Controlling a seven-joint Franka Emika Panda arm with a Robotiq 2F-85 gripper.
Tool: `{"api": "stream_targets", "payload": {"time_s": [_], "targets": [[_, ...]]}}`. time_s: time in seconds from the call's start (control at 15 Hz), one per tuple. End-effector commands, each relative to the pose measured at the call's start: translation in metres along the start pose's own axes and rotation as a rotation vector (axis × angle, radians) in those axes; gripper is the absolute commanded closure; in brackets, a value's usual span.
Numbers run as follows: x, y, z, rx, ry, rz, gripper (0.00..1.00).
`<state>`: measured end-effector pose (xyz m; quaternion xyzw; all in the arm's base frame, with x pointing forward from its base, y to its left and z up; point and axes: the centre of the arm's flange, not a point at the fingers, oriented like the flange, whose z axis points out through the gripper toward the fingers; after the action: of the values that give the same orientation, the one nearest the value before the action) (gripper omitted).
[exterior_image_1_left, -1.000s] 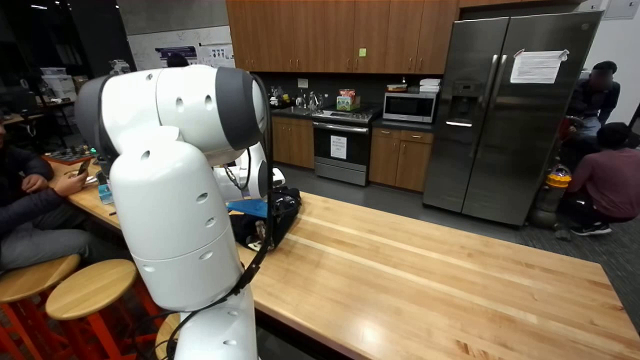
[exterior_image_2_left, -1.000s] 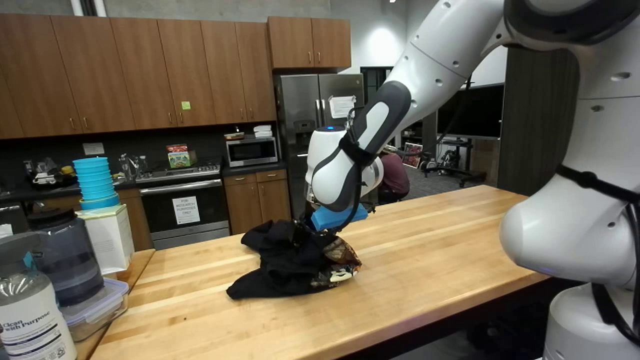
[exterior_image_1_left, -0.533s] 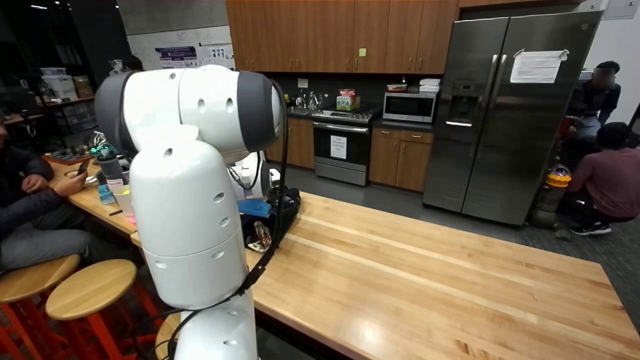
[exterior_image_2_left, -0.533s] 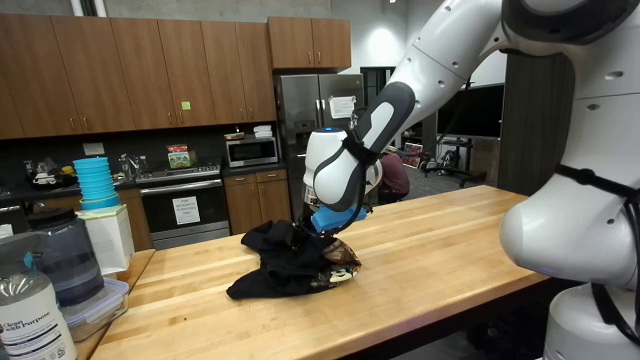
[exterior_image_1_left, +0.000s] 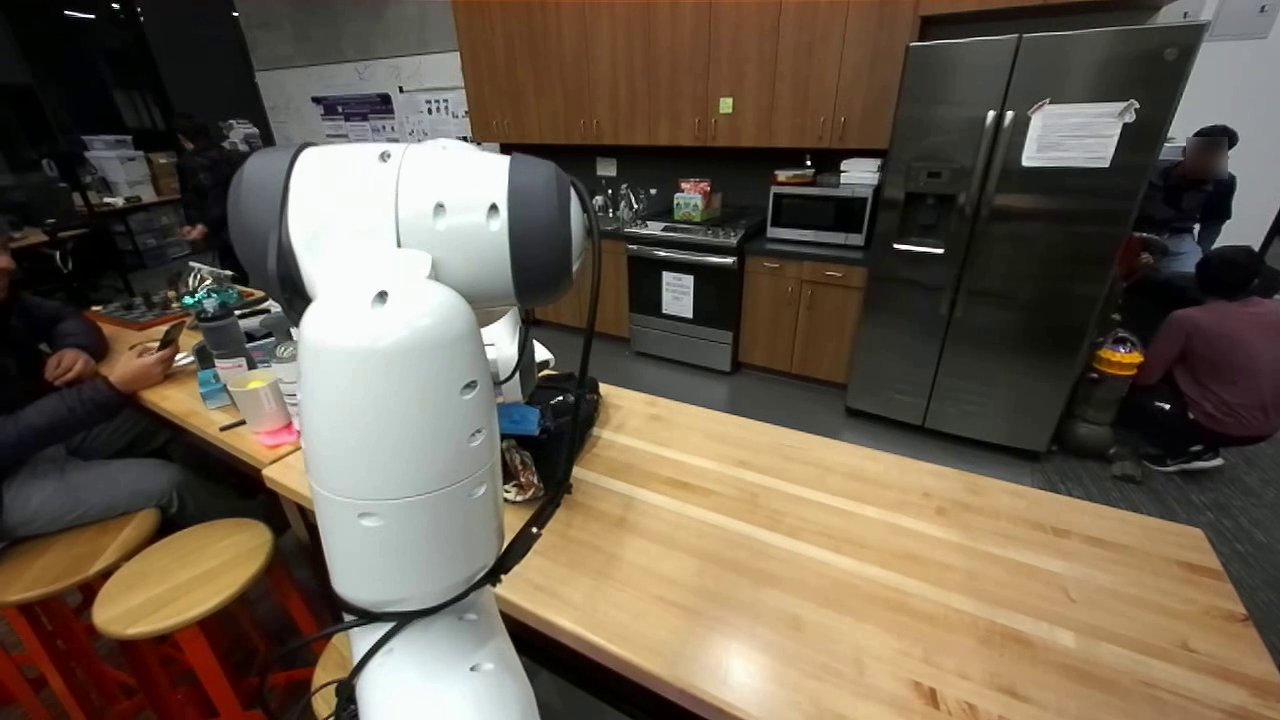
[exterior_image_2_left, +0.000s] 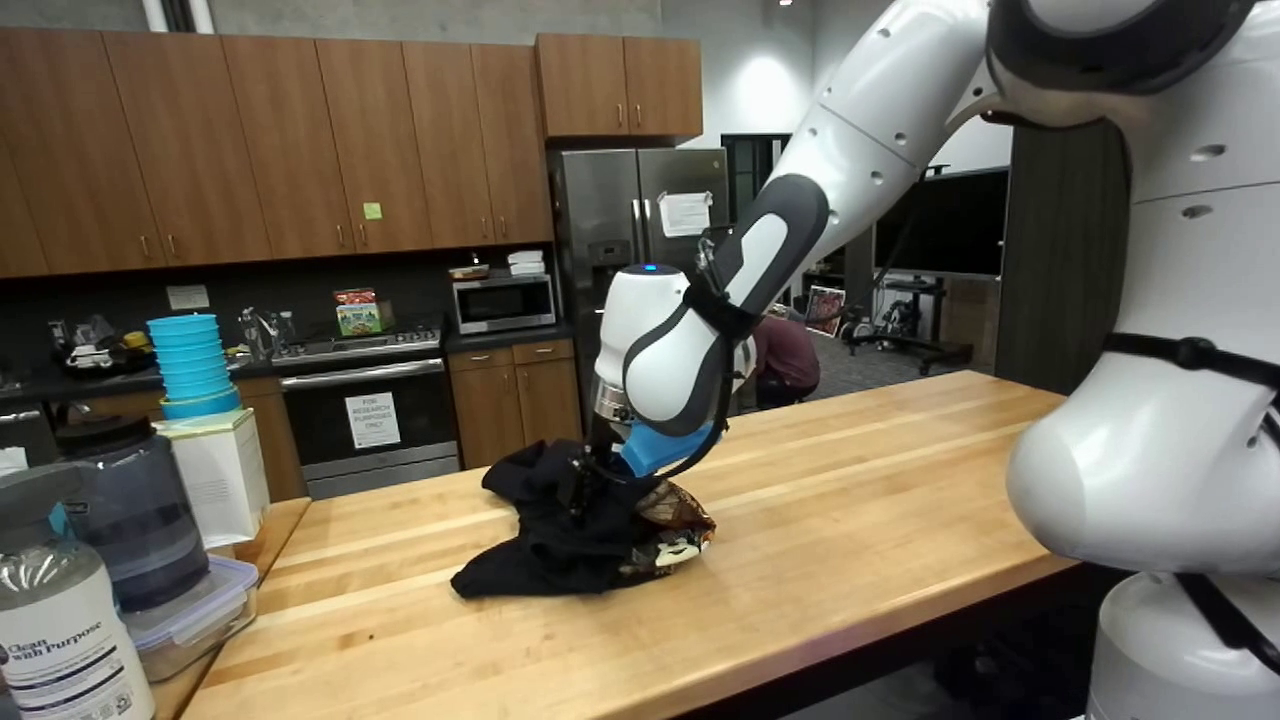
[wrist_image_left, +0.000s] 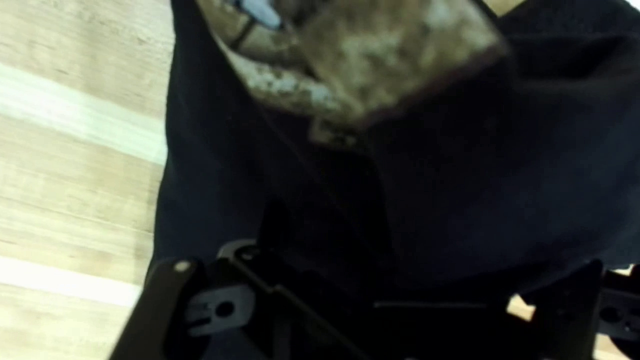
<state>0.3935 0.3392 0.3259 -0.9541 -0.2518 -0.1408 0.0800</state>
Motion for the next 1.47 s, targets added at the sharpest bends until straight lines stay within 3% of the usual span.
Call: {"api": "stream_targets", "payload": {"time_s": [0.0, 0.13, 0.4, 1.13, 1.4], "targets": [[0.025, 0.001, 0.038, 0.000, -0.076, 0.013, 0.00], [0.029, 0.010, 0.046, -0.061, -0.108, 0.040, 0.00], [0.043, 0.040, 0.048, -0.131, -0.080, 0.165, 0.00], [0.057, 0.130, 0.053, -0.153, -0.090, 0.579, 0.00], [0.049, 0.148, 0.037, -0.141, -0.032, 0.709, 0.00]]}}
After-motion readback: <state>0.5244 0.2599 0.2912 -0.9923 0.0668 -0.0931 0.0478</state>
